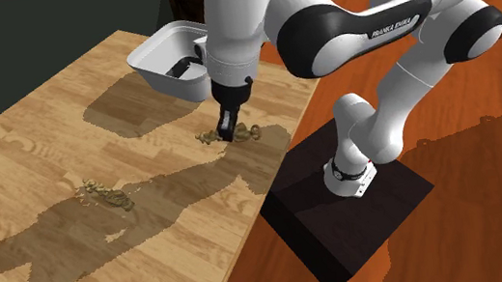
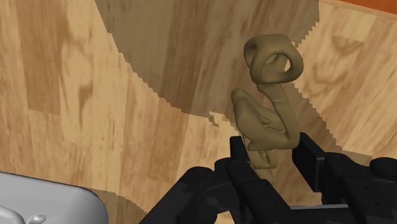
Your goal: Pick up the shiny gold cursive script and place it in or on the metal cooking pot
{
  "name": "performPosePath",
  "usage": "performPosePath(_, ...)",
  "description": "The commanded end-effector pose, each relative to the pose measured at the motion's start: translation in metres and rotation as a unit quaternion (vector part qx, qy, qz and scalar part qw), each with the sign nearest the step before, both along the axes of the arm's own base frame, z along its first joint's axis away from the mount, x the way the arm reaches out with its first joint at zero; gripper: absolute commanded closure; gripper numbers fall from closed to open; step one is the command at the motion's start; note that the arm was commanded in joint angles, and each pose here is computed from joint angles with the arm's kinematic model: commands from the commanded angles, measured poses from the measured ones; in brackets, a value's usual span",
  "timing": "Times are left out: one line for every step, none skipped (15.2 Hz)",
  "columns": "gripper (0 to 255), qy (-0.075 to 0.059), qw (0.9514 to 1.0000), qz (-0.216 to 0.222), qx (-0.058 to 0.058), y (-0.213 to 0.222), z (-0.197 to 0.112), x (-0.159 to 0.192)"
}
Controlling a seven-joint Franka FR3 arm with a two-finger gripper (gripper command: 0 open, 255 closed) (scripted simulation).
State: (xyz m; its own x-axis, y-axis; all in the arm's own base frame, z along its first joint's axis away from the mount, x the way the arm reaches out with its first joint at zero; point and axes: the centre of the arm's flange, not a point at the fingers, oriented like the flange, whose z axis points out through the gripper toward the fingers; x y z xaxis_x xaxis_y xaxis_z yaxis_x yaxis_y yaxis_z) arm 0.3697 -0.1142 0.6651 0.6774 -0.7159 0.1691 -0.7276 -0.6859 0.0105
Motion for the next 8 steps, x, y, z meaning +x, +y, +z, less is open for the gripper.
performPosePath(255, 0.000, 1.0000, 0.000, 0.000, 0.000, 0.012, 0.000)
performPosePath(255, 0.000, 1.0000, 0.000, 0.000, 0.000, 0.017, 0.000)
performPosePath(255, 0.000, 1.0000, 0.000, 0.000, 0.000, 0.022, 0.000)
performPosePath(255, 0.000, 1.0000, 0.000, 0.000, 0.000, 0.028, 0.000)
performPosePath(255, 0.000, 1.0000, 0.000, 0.000, 0.000, 0.033, 0.000)
performPosePath(255, 0.000, 1.0000, 0.000, 0.000, 0.000, 0.038, 0.000)
performPosePath(255, 0.000, 1.0000, 0.000, 0.000, 0.000, 0.043, 0.000)
performPosePath(255, 0.000, 1.0000, 0.000, 0.000, 0.000, 0.049, 0.000)
